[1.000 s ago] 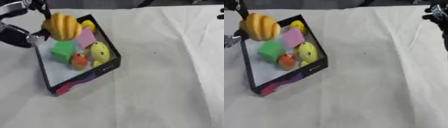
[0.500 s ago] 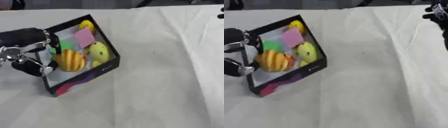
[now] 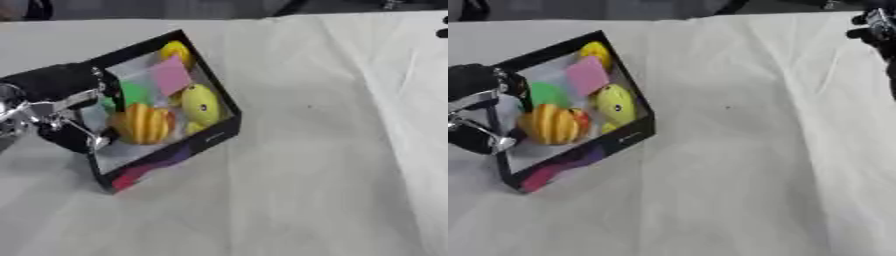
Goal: Pick up objects on the table and place them in the box.
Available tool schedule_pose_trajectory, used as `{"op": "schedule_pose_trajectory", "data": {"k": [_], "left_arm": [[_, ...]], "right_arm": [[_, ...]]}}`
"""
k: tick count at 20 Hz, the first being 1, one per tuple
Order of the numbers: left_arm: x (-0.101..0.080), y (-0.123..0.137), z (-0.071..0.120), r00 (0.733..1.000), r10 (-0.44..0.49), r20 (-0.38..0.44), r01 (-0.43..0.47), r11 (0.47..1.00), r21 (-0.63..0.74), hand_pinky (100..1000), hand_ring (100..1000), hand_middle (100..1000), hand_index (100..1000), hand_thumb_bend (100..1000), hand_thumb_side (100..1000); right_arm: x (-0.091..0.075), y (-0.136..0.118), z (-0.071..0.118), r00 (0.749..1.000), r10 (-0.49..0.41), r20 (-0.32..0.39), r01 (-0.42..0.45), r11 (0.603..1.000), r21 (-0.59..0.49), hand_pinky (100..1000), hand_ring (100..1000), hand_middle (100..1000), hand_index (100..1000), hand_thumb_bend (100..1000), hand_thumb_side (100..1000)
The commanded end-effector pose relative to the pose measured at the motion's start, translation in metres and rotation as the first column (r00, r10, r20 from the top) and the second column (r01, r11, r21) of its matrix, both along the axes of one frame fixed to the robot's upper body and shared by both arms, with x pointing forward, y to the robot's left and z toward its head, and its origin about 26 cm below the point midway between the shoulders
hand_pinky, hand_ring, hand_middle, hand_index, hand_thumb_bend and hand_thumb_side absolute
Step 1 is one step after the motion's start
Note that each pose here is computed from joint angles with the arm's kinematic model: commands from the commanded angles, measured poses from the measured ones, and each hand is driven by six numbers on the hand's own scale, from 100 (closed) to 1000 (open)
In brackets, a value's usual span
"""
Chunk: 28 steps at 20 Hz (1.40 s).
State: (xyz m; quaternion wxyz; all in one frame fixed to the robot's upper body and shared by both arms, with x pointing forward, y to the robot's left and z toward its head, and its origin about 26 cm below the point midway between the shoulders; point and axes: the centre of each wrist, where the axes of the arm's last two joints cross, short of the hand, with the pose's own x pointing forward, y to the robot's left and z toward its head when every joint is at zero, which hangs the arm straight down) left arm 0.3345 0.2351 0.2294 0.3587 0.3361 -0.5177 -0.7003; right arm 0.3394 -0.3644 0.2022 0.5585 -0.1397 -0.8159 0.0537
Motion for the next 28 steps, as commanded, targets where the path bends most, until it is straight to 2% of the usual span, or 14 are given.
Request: {"op": "schedule_pose_trajectory", "data": {"k": [1, 8, 10, 13, 15, 17, 18, 20, 22, 23, 24, 28], "left_arm": [[0.004, 0.006, 0.002, 0.999, 0.028, 0.034, -0.028, 1.0, 0.009, 756, 747, 660, 661, 243, 226], [0.012, 0.014, -0.007, 0.999, 0.042, -0.018, -0.041, 0.996, 0.086, 817, 846, 823, 892, 426, 430], [0.013, 0.016, -0.007, 0.998, 0.048, -0.027, -0.045, 0.994, 0.102, 824, 854, 833, 912, 468, 465], [0.013, 0.02, -0.006, 0.998, 0.064, -0.028, -0.061, 0.992, 0.109, 832, 863, 844, 915, 479, 499], [0.012, 0.022, -0.003, 0.997, 0.075, -0.02, -0.073, 0.993, 0.094, 833, 860, 841, 906, 444, 508], [0.007, 0.025, 0.01, 0.996, 0.082, 0.024, -0.083, 0.996, 0.034, 827, 845, 821, 873, 365, 503], [0.001, 0.027, 0.019, 0.995, 0.082, 0.053, -0.081, 0.997, -0.009, 823, 833, 810, 863, 287, 510], [-0.015, 0.029, 0.049, 0.982, 0.081, 0.171, -0.053, 0.985, -0.161, 821, 817, 796, 856, 136, 549], [-0.031, 0.034, 0.069, 0.959, 0.093, 0.268, 0.003, 0.941, -0.338, 824, 793, 770, 848, 100, 648], [-0.034, 0.039, 0.074, 0.949, 0.109, 0.297, 0.03, 0.904, -0.427, 832, 786, 770, 846, 100, 679], [-0.036, 0.044, 0.076, 0.94, 0.126, 0.318, 0.053, 0.864, -0.5, 836, 785, 761, 850, 100, 745], [-0.039, 0.061, 0.062, 0.938, 0.174, 0.3, 0.126, 0.635, -0.763, 859, 790, 769, 859, 100, 780]], "right_arm": [[-0.003, -0.002, 0.011, 1.0, 0.002, 0.028, -0.002, 1.0, -0.014, 931, 714, 674, 816, 100, 601], [-0.003, -0.002, 0.011, 1.0, 0.0, 0.03, 0.0, 1.0, -0.01, 931, 714, 674, 816, 100, 600], [-0.003, -0.002, 0.011, 1.0, 0.001, 0.03, -0.001, 1.0, -0.01, 931, 714, 674, 816, 100, 599], [-0.003, -0.002, 0.011, 0.999, 0.001, 0.033, -0.001, 1.0, -0.009, 932, 714, 674, 816, 100, 598], [-0.004, -0.002, 0.012, 0.999, 0.002, 0.034, -0.001, 1.0, -0.009, 932, 714, 674, 816, 100, 598], [-0.004, -0.003, 0.012, 0.999, 0.0, 0.035, 0.0, 1.0, -0.01, 931, 714, 674, 816, 100, 594], [-0.004, -0.003, 0.012, 0.999, 0.0, 0.037, 0.001, 1.0, -0.011, 931, 714, 674, 816, 100, 589], [-0.005, -0.003, 0.015, 0.999, -0.001, 0.052, 0.001, 1.0, -0.011, 931, 714, 674, 817, 100, 578], [-0.007, -0.002, 0.019, 0.997, 0.003, 0.072, -0.002, 1.0, -0.016, 930, 715, 675, 817, 100, 564], [-0.008, -0.001, 0.021, 0.997, 0.007, 0.083, -0.005, 1.0, -0.021, 930, 716, 675, 817, 100, 531], [-0.008, 0.0, 0.022, 0.996, 0.011, 0.091, -0.009, 1.0, -0.025, 930, 716, 676, 817, 100, 558], [-0.01, 0.006, 0.024, 0.994, 0.03, 0.109, -0.026, 0.999, -0.036, 929, 718, 677, 819, 100, 551]]}}
